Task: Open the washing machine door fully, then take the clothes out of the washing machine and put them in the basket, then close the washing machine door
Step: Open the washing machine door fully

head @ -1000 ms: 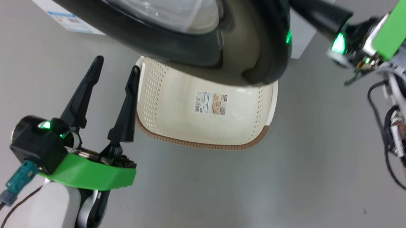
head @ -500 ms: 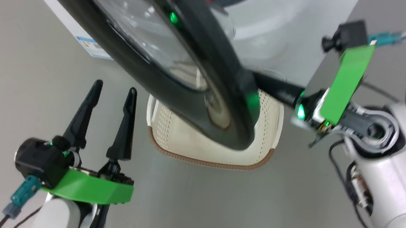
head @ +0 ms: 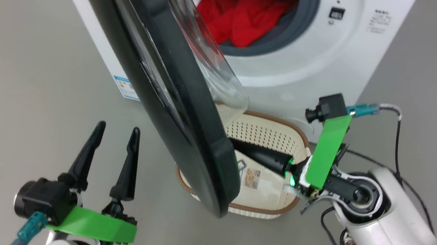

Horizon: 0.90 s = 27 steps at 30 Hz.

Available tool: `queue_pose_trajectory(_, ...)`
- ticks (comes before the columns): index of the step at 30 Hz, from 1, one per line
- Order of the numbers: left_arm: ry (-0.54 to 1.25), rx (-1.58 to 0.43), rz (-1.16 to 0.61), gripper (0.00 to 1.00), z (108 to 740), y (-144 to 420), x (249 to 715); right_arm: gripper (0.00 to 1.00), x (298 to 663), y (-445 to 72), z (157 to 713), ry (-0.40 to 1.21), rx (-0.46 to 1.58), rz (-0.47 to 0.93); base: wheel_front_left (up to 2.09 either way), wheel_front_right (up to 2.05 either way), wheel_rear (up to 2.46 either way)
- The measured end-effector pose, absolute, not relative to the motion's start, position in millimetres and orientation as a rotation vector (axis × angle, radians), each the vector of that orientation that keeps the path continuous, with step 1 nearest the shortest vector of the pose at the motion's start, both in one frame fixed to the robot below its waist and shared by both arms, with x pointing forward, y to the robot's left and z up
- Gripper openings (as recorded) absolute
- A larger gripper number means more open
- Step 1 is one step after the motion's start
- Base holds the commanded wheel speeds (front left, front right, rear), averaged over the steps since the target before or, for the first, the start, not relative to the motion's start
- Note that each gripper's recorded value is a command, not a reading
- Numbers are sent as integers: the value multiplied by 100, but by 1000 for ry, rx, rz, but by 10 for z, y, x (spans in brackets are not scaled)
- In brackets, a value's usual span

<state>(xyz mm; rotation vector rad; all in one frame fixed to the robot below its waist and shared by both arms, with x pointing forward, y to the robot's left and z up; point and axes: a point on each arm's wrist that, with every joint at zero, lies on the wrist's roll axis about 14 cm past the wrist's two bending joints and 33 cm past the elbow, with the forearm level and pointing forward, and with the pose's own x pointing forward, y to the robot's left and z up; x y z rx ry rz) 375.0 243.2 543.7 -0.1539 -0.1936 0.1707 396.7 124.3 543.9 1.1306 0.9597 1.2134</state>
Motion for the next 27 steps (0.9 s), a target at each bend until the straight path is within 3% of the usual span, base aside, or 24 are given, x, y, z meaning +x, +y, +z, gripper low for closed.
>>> queue_pose_trajectory(27, -225, -142, 381, 100, 5467, 2974, 2759, 0, 2985, 1959, 5510, 1133, 942, 1421, 0, 0, 0)
